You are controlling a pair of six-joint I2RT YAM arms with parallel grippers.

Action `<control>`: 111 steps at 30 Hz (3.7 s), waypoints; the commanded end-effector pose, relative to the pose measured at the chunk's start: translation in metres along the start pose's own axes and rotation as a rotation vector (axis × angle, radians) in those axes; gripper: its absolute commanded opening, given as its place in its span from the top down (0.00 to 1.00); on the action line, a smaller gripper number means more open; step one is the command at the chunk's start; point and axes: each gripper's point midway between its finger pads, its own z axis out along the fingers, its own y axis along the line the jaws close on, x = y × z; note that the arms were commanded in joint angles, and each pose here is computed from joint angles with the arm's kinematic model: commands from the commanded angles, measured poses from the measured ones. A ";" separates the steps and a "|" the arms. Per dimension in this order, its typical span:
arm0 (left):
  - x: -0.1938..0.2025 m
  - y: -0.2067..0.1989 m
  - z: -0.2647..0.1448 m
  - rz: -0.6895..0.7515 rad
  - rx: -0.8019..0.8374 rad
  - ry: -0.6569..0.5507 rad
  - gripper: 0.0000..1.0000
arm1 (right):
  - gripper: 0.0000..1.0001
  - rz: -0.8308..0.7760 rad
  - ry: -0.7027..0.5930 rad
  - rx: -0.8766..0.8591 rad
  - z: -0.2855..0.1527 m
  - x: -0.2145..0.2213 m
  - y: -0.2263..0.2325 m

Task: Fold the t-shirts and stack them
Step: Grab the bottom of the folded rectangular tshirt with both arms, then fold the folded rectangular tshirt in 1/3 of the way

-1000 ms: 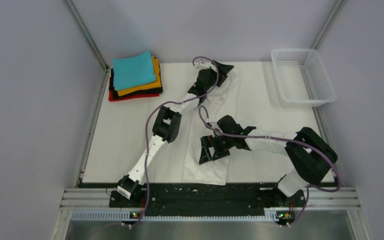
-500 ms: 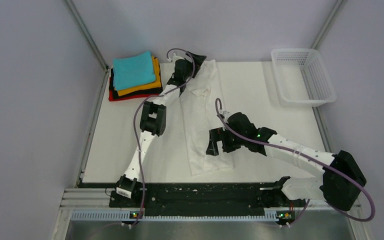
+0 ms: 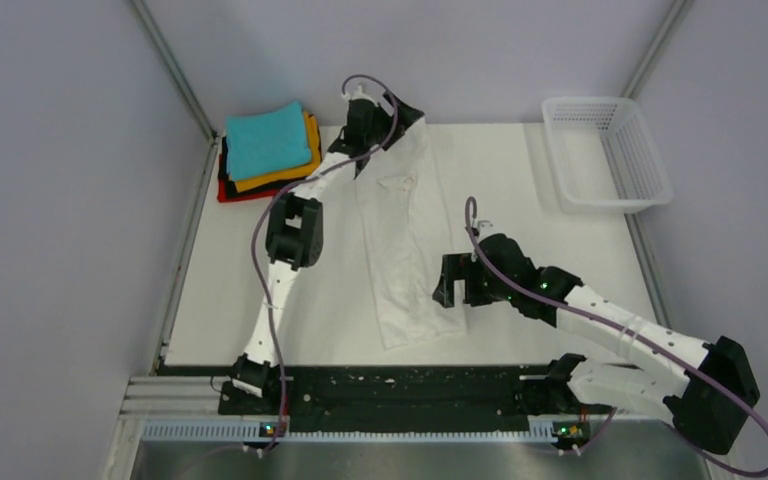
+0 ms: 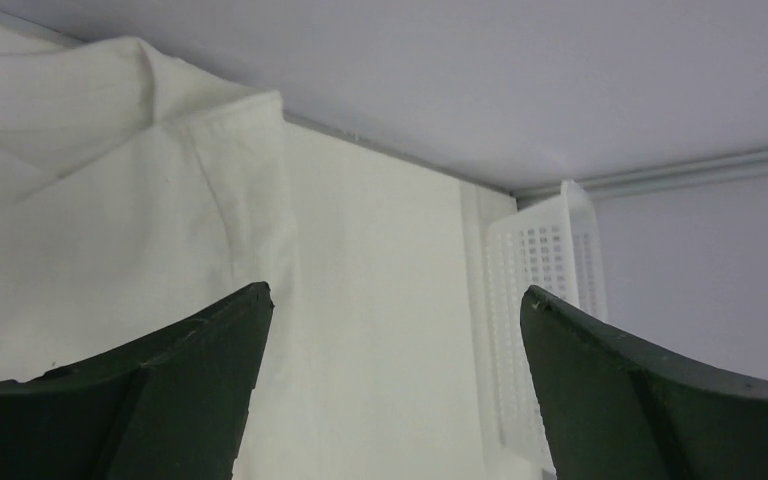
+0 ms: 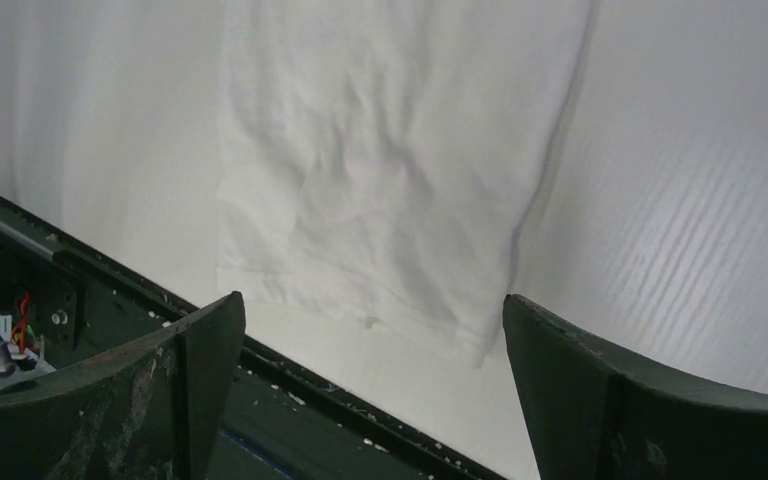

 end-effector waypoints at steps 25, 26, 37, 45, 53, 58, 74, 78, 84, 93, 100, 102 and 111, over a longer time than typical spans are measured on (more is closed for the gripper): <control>0.284 0.013 -0.463 0.332 -0.557 0.519 0.03 | 0.26 0.179 0.201 0.146 0.033 0.082 -0.042; 0.291 0.020 -0.464 0.339 -0.586 0.537 0.04 | 0.27 0.181 0.200 0.143 0.034 0.083 -0.042; 0.314 0.054 -0.479 0.363 -0.742 0.560 0.26 | 0.36 0.208 0.200 0.166 0.043 0.092 -0.048; 0.314 0.076 -0.481 0.315 -0.782 0.508 0.37 | 0.43 0.200 0.253 0.221 0.043 0.108 -0.061; 0.310 0.085 -0.492 0.314 -0.823 0.511 0.68 | 0.71 0.204 0.296 0.298 0.027 0.130 -0.082; 0.305 0.087 -0.505 0.323 -0.839 0.525 0.87 | 0.88 0.218 0.309 0.323 0.015 0.138 -0.088; 0.326 0.055 -0.527 0.357 -0.797 0.615 1.00 | 1.00 0.207 0.346 0.084 -0.010 0.139 -0.050; 0.321 0.030 -0.516 0.332 -0.710 0.581 1.00 | 1.00 0.175 0.283 0.027 -0.021 0.110 -0.031; 0.288 -0.005 -0.475 0.326 -0.609 0.467 1.00 | 1.00 0.108 0.190 0.041 -0.018 0.061 -0.017; 0.217 -0.019 -0.398 0.363 -0.557 0.380 1.00 | 1.00 0.094 -0.049 0.039 0.009 -0.052 -0.007; 0.166 -0.011 -0.360 0.362 -0.576 0.338 1.00 | 1.00 0.080 -0.091 0.058 0.043 -0.110 -0.010; 0.154 -0.006 -0.351 0.353 -0.573 0.337 1.00 | 1.00 0.077 -0.104 0.058 0.051 -0.125 -0.011; 0.120 0.013 -0.307 0.343 -0.583 0.344 1.00 | 1.00 0.103 -0.125 0.095 0.084 -0.168 -0.032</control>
